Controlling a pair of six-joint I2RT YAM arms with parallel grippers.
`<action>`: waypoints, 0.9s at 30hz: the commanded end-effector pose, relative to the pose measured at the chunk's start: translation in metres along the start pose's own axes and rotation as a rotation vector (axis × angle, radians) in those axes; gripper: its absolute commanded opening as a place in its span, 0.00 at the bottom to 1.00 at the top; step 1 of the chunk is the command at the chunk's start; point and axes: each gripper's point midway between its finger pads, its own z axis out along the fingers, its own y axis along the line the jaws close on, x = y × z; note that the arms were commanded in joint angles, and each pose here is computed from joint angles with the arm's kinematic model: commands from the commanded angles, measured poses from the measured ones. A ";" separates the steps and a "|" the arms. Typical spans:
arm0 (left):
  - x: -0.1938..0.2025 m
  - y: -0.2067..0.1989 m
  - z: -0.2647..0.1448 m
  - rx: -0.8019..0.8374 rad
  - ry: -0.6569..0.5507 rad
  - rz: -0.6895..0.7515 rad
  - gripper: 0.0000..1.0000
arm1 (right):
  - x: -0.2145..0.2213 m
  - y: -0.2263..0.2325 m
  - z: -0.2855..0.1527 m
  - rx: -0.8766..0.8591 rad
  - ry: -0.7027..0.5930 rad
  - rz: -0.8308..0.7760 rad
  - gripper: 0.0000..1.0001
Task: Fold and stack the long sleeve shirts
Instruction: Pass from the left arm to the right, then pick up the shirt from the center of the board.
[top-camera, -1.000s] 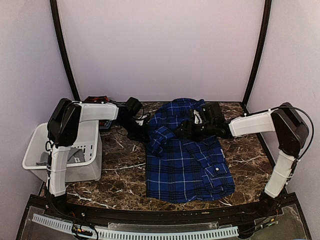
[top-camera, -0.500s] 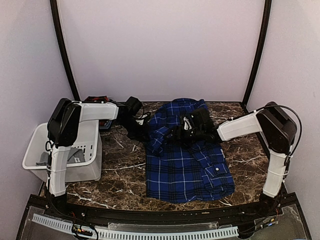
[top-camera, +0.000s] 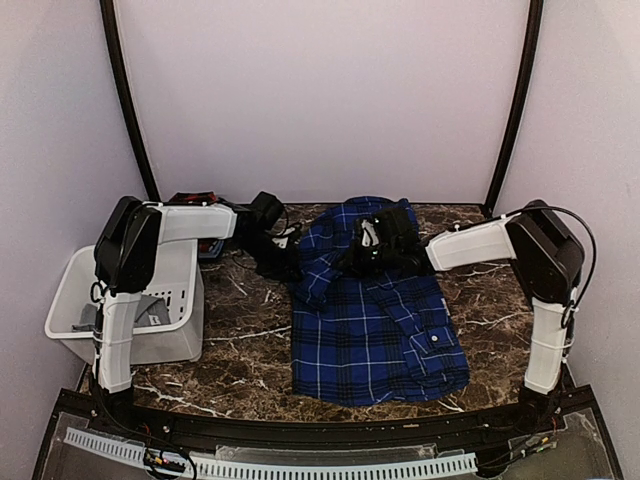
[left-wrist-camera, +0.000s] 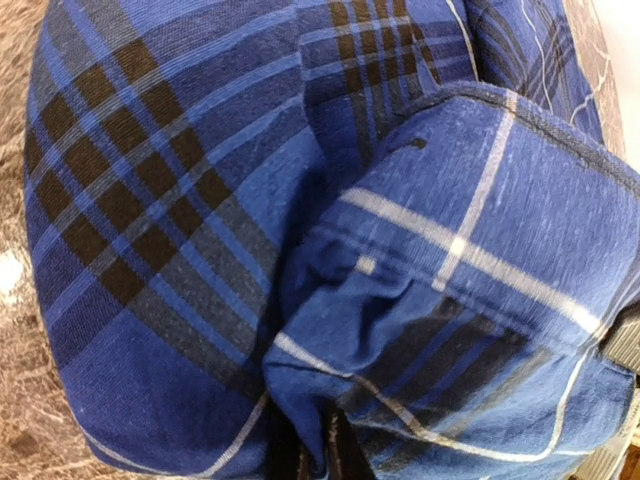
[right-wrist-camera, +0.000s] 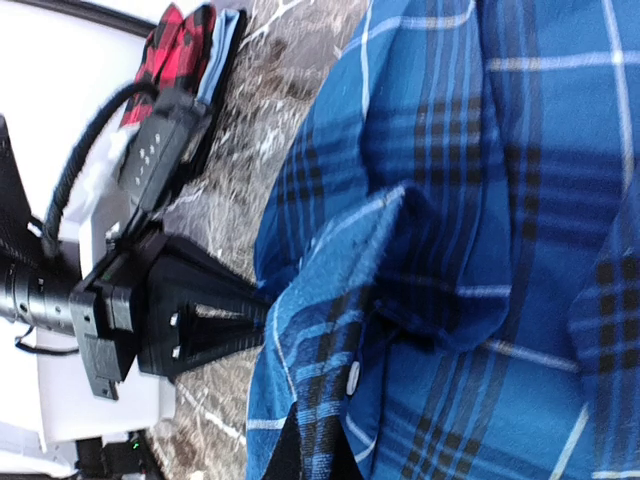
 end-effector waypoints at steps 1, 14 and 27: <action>-0.022 -0.038 -0.046 0.074 -0.105 0.029 0.17 | -0.036 0.025 -0.022 0.039 -0.120 -0.163 0.00; 0.012 -0.064 -0.084 0.174 -0.176 -0.050 0.48 | -0.149 0.088 -0.092 0.171 -0.424 -0.559 0.00; 0.127 -0.062 -0.041 0.049 0.008 -0.120 0.48 | -0.230 0.127 -0.159 0.132 -0.598 -0.707 0.00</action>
